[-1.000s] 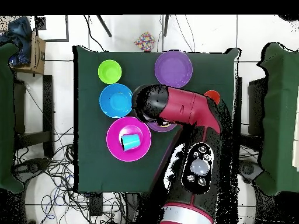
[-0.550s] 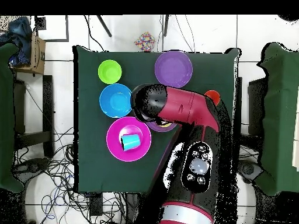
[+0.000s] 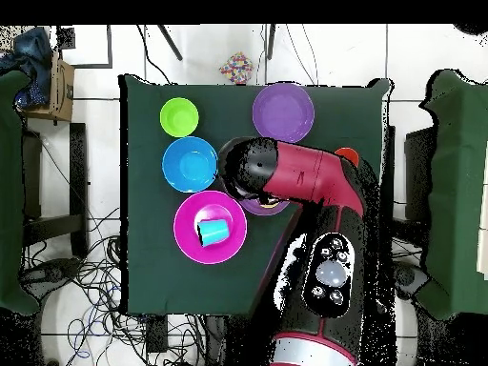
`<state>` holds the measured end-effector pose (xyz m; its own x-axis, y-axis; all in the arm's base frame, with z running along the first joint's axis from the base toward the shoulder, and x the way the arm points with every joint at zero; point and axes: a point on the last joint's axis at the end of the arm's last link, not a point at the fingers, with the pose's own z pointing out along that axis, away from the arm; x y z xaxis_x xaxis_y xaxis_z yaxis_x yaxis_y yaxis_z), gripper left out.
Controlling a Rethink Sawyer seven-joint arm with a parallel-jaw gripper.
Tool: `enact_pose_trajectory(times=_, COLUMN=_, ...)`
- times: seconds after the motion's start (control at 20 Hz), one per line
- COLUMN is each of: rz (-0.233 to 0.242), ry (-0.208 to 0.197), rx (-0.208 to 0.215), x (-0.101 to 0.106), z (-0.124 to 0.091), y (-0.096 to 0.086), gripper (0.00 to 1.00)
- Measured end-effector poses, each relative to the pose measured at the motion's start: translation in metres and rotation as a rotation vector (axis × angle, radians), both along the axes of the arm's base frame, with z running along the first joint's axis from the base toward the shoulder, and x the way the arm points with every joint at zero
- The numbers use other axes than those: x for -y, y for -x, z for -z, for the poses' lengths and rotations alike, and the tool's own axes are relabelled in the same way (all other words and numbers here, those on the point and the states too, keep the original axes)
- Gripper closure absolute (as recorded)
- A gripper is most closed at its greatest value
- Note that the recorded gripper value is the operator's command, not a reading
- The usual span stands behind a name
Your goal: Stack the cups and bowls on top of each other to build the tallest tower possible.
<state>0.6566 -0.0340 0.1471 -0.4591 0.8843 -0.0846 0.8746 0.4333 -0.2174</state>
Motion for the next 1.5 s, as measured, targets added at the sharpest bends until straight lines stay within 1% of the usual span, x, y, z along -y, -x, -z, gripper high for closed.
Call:
enact_pose_trajectory(times=0.3, rz=-0.005, ry=0.005, rx=-0.004, x=0.0054, z=0.0018, y=0.0015, gripper=1.0)
enact_pose_trajectory(times=0.8, rz=-0.021, ry=0.006, rx=-0.008, x=0.0026, z=0.0045, y=0.0017, gripper=1.0)
enact_pose_trajectory(times=1.5, rz=-0.014, ry=-0.003, rx=-0.007, x=0.0063, z=0.0057, y=0.0007, gripper=1.0)
